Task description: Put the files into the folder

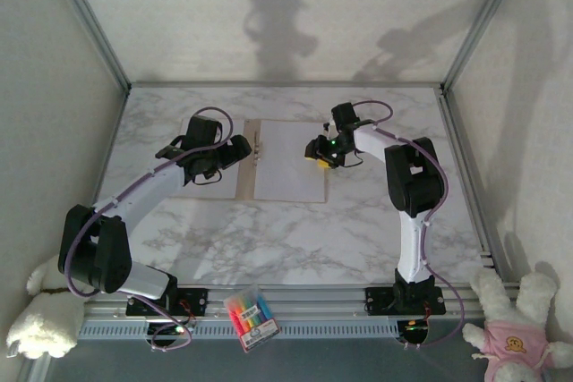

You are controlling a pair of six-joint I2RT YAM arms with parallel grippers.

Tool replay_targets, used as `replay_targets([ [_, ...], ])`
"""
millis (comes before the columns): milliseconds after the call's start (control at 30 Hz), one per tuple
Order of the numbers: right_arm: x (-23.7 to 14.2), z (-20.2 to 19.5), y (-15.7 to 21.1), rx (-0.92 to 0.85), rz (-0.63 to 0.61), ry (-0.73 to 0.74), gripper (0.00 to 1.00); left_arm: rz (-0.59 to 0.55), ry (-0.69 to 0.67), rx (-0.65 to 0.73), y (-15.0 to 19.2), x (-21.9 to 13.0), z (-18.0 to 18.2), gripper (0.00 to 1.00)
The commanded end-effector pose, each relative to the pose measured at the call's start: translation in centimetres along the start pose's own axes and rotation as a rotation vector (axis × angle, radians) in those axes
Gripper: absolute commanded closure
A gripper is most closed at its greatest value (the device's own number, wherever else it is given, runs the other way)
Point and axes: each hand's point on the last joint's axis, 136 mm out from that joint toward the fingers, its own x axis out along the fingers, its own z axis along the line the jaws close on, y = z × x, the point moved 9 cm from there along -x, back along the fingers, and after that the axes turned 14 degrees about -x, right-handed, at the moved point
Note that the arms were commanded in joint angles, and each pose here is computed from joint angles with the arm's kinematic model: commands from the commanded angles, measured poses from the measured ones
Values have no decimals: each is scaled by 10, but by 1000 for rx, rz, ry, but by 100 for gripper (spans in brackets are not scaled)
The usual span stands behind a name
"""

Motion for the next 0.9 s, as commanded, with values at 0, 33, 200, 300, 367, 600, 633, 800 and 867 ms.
replay_targets([
  [0,4,-1,-4,-8,11,14,51,-5,-9,5,0,-7,4,5],
  [33,4,-1,-4,-7,11,14,51,-6,-10,4,0,-7,4,5],
  [200,4,-1,-5,-10,8,13,51,-2,-13,5,1,-6,4,5],
  [300,3,0,-5,-13,7,13,51,-1,-12,5,1,-5,3,5],
  [367,2,1,-5,-12,5,12,51,1,-12,5,1,-5,3,5],
  [600,-12,12,-15,-26,-25,-1,51,2,-8,10,-1,-1,1,5],
  [633,-14,14,-18,-28,-31,-4,51,1,-7,14,-1,1,1,5],
  [800,-28,26,-29,-36,-64,-29,51,-32,2,68,-12,15,-11,4],
  [867,-34,31,-30,-42,-74,-38,51,-61,13,102,-19,21,-17,4],
])
